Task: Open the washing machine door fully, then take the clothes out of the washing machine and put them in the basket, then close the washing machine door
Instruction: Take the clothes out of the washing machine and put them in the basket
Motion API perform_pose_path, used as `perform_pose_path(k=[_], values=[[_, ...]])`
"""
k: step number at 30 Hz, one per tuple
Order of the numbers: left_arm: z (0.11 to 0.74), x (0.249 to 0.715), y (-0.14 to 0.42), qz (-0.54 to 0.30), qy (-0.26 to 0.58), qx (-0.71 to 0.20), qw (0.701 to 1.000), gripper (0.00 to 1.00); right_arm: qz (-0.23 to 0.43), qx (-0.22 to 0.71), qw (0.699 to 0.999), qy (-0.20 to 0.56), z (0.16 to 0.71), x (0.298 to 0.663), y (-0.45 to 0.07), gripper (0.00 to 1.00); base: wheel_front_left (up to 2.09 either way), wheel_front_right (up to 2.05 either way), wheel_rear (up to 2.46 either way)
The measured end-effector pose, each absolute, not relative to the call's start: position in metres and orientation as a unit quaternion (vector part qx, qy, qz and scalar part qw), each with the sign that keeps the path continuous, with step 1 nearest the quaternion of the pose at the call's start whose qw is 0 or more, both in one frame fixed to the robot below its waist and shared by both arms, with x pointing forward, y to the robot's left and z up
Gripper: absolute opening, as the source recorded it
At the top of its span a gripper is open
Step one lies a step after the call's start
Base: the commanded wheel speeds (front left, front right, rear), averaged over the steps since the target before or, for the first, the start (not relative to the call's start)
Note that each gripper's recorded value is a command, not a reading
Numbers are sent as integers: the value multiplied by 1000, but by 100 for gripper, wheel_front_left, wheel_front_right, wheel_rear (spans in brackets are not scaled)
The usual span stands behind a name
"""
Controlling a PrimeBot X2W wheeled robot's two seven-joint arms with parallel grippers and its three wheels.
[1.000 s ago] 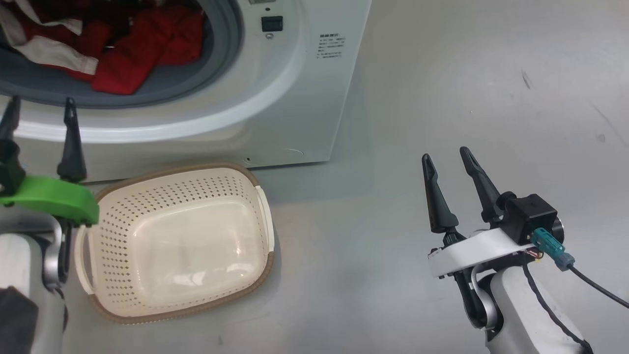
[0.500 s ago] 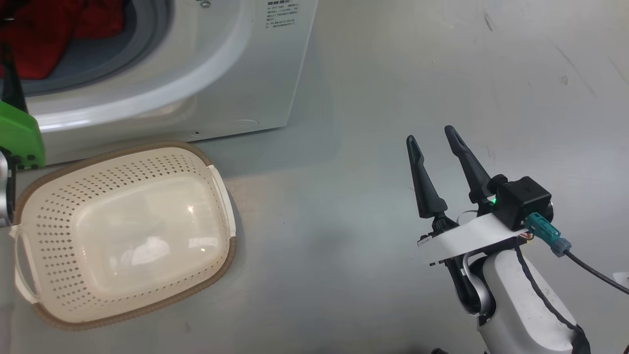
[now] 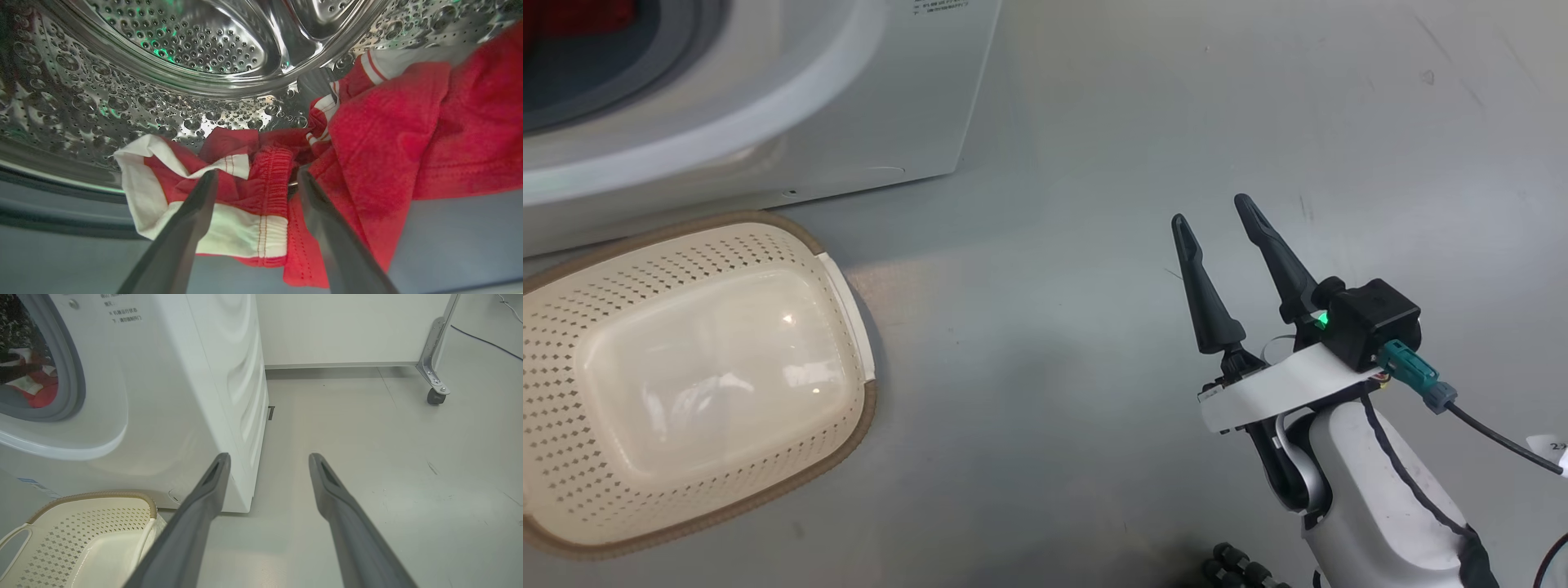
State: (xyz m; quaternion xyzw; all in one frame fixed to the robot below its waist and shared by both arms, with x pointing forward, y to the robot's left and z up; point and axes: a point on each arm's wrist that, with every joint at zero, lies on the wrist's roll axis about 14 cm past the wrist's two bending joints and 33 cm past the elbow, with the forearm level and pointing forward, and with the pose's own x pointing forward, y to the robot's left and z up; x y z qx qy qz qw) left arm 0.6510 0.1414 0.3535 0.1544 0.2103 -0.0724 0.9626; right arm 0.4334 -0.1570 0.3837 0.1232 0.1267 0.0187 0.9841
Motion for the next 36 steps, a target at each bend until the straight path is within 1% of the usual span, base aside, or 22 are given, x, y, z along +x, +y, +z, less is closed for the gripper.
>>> perform_pose_path(k=[5,15,17,22,31,32,33,34,36], values=[[342,662,149,-62,231,187,953,100,16,122,983,138,376,432,-158,100,0,0,0],[334,685,148,-57,252,217,941,100,13,120,981,149,367,431,-161,100,0,0,0],[326,689,154,-50,266,229,935,100,11,119,981,156,362,430,-162,100,0,0,0],[309,691,160,-40,298,230,925,100,7,117,980,161,357,431,-165,100,0,0,0],[301,693,167,-24,319,223,921,100,1,127,979,158,357,435,-166,100,0,0,0],[300,693,168,-23,321,221,920,96,2,127,979,158,357,435,-166,100,0,0,0],[300,693,169,-20,324,217,921,53,2,128,979,158,357,436,-166,100,0,0,0],[300,693,169,-18,327,213,920,0,3,128,979,158,357,436,-165,100,0,0,0],[299,693,169,-16,332,209,920,0,2,128,979,157,357,437,-165,100,0,0,0]])
